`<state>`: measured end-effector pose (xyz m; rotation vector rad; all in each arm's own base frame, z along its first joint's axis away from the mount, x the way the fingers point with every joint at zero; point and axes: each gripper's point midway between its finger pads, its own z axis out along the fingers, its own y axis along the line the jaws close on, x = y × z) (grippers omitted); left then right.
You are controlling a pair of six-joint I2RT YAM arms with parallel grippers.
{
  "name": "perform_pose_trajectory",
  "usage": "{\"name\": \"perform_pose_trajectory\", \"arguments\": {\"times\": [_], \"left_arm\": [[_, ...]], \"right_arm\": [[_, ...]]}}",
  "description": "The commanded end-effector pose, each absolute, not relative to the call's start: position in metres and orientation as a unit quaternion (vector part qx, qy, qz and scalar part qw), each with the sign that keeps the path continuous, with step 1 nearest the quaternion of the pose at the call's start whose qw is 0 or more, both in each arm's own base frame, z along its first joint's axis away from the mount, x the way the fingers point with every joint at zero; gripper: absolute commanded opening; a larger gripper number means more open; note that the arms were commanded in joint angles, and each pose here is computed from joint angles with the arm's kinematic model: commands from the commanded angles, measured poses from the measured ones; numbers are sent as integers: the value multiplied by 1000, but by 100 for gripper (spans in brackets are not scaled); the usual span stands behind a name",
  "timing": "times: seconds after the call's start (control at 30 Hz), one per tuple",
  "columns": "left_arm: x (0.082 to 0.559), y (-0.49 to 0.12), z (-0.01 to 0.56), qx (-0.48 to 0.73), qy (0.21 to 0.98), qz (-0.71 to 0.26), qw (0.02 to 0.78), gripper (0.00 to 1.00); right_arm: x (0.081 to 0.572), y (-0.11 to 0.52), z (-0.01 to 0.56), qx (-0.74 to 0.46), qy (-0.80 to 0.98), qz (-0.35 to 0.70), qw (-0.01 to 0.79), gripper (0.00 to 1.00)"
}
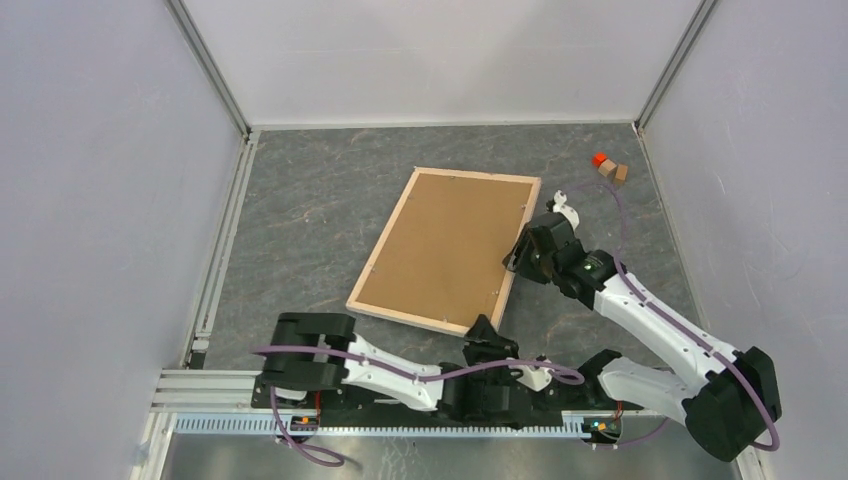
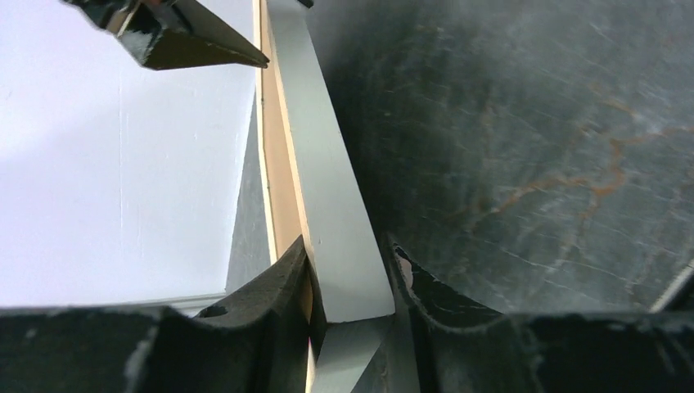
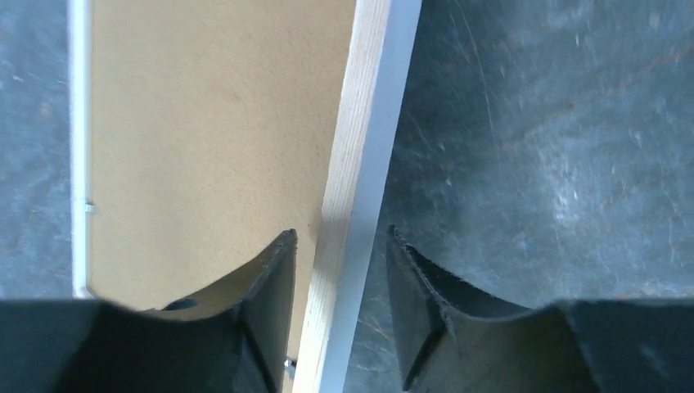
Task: Put the photo into the frame
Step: Turn over the photo frame at the corner of the board.
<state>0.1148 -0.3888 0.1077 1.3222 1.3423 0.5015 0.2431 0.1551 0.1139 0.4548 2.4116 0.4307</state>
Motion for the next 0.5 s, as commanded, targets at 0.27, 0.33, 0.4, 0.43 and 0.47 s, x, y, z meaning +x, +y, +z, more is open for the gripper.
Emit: {"name": "perform_pose_trajectory", "arguments": {"times": [0.27,0.33,0.4,0.43,0.47], "left_arm": [[174,-329,228,388,728,27,565,2],[184,-312,242,353,753,-21,556,2],[194,-293,254,314,770,-80,550,2],[200,-282,262,287,776,-106,552,2],[209,-270,266,264,784,-126,547,2]], "right_arm": [[293,127,325,49,736,182,650,98],[291,117,339,49,704,171,687,98],[295,105,342,55,695,137,703,98],[298,99,339,63,696,117,705,98],[302,93,334,72,698,98,705,98]]}}
